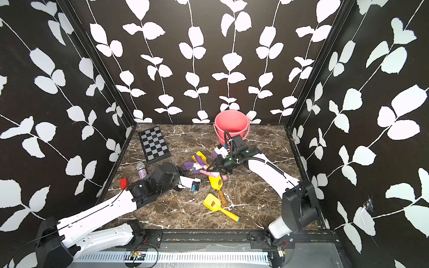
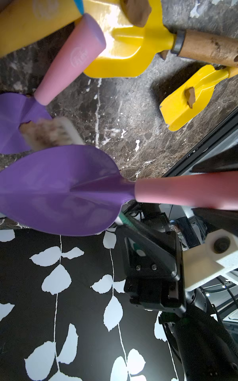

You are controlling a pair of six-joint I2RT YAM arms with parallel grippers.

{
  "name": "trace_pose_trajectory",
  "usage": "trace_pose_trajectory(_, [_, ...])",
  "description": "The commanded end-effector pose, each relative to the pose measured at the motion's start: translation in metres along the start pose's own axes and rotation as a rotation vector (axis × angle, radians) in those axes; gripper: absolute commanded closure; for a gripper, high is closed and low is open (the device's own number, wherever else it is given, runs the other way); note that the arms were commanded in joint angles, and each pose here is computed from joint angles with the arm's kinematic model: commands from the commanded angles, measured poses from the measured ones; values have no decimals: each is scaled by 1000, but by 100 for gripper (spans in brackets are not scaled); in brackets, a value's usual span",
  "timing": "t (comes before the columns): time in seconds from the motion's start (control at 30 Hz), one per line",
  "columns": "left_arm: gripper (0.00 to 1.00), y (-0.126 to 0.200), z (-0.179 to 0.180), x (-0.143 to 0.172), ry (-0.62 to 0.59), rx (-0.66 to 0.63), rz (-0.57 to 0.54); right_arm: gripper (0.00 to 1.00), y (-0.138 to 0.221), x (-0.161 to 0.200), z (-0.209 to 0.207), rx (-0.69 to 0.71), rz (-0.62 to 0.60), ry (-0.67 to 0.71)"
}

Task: Brush the soil off the hand trowel and place it into the bucket
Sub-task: Brush off the soil from the hand trowel, then place the hand trowel in the bucket.

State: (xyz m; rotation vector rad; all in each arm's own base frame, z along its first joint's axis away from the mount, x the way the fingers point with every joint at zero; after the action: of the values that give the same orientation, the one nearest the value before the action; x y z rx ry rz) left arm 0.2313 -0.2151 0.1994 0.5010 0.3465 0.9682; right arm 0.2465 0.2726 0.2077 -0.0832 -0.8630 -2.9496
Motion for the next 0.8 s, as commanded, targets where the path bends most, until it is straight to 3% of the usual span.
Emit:
trace_pose_trajectory(0.0, [100, 13, 25, 18, 46, -134, 58, 100, 14, 7, 6, -34, -16, 9])
trace_pose_trajectory(0.27, [100, 20, 35, 48, 142, -165, 121, 100, 42, 4, 1, -1, -94, 54])
trace_pose_trajectory(0.43, [100, 18, 52, 36, 359, -135, 50, 100, 87, -9, 0, 313, -255, 265])
trace_pose_trajectory(0.6, [100, 21, 75, 28, 674, -109, -40, 100, 146, -36, 8, 635, -474, 435])
trace_pose_trajectory(0.77, [100, 22, 93, 18, 879, -86, -108, 100, 188, -70, 15, 904, -570, 556])
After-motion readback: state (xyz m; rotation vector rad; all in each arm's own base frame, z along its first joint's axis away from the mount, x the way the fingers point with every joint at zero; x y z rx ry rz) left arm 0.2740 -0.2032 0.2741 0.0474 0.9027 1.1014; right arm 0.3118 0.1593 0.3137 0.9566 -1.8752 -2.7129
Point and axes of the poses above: each gripper's point midway between its finger pads, its own y axis back along the fingers, its own z axis along the line the jaws close on, x = y × z, the point moved 2 cm from there along y, back along the fingers, and after that the axes turned 7 degrees about -y, right-handed, at the moved point
